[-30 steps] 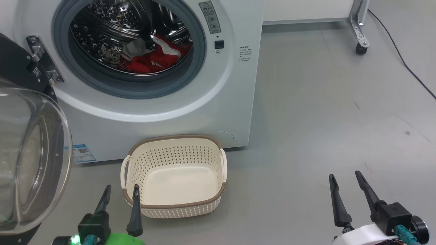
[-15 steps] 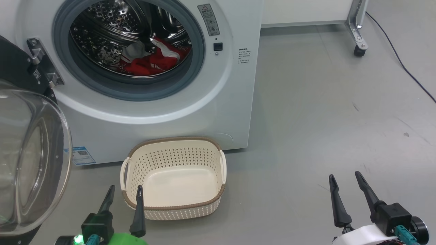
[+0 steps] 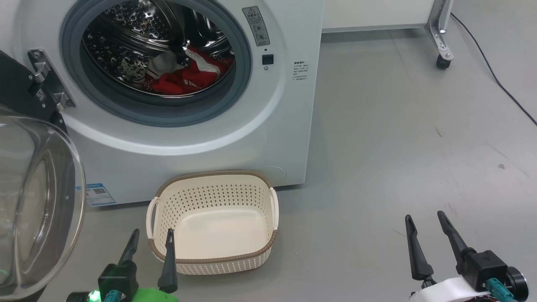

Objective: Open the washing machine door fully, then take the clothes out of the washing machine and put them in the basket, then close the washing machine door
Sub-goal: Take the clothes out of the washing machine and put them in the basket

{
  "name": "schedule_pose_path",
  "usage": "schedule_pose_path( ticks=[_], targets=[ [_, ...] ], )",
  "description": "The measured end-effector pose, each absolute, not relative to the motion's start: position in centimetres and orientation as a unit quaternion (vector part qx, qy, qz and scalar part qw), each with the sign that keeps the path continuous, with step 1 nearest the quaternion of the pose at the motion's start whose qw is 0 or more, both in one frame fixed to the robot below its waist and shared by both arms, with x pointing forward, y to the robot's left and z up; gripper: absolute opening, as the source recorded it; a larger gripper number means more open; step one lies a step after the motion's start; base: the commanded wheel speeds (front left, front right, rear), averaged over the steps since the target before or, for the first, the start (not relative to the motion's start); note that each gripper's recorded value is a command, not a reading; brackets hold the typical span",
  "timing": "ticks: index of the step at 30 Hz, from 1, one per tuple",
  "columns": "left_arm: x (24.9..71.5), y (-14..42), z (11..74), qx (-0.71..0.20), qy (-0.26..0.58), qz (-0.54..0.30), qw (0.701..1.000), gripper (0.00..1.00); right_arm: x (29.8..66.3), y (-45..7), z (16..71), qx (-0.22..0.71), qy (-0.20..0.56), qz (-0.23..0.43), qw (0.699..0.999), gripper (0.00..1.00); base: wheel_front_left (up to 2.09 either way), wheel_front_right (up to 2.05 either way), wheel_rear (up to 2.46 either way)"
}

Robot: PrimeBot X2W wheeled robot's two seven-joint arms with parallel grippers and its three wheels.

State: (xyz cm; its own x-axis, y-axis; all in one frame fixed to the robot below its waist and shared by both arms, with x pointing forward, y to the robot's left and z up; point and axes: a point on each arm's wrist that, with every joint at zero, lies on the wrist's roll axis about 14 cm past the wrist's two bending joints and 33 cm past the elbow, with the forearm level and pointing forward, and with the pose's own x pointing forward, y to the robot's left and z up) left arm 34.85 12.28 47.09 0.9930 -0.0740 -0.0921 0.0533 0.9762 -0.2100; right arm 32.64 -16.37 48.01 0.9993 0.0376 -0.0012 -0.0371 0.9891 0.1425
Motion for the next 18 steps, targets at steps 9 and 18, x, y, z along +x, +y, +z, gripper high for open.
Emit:
schedule_pose_path(
  ticks=[9,18],
  targets=[
    [34.88,12.40,47.22,-0.101,0.047,-0.031,0.993,1.00,32.70,-16.26,47.96,0.072,0.003,0.020,0.997,1.00,0.99,-0.99,0.00],
    [34.91,12.58,47.54,-0.097,0.041,-0.027,0.994,1.00,32.72,-16.18,48.00,0.073,0.002,0.021,0.997,1.00,1.10,-1.10,0.00]
  ],
)
